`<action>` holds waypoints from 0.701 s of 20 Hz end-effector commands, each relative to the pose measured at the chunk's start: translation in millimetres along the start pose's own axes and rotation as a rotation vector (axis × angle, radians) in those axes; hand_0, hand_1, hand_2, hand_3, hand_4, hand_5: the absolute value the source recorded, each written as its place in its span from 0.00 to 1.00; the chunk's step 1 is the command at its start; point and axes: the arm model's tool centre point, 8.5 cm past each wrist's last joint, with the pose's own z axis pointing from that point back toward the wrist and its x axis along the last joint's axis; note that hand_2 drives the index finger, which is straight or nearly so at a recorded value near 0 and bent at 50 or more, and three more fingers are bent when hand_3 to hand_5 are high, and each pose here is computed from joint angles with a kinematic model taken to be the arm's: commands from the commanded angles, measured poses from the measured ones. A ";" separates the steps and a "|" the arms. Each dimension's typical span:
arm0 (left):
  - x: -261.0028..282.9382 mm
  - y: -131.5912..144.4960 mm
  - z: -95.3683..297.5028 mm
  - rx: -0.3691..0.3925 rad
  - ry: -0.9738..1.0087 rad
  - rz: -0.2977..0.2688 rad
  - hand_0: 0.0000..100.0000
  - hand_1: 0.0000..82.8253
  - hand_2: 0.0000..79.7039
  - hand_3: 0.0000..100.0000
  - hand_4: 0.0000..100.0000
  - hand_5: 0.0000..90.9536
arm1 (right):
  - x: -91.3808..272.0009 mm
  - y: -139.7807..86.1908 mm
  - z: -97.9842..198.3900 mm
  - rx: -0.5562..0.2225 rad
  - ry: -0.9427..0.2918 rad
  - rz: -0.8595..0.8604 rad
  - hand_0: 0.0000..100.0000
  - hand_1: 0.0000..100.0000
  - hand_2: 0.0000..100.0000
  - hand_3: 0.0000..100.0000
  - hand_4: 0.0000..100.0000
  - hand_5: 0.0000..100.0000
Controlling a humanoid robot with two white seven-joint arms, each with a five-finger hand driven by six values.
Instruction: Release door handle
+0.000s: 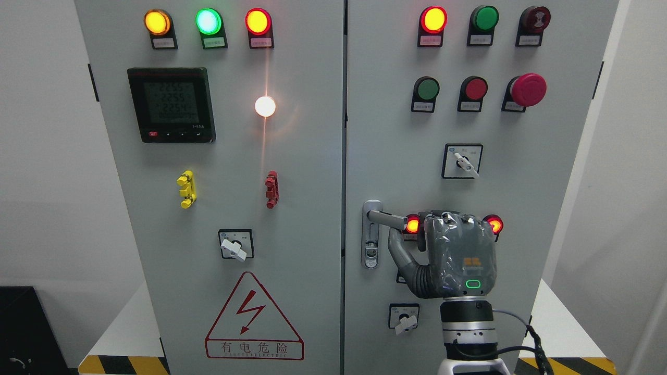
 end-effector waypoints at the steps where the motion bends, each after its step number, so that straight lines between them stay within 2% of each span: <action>1: -5.6 0.7 0.7 0.001 0.008 0.001 0.12 0.67 0.00 0.00 0.00 0.00 | -0.1 0.5 3.7 -0.002 -0.002 0.000 0.51 0.36 0.90 1.00 1.00 1.00; 14: -5.7 -0.3 0.6 0.000 0.008 0.003 0.12 0.67 0.00 0.00 0.00 0.00 | -2.0 6.5 19.1 0.019 -0.005 -0.004 0.50 0.37 0.90 1.00 1.00 1.00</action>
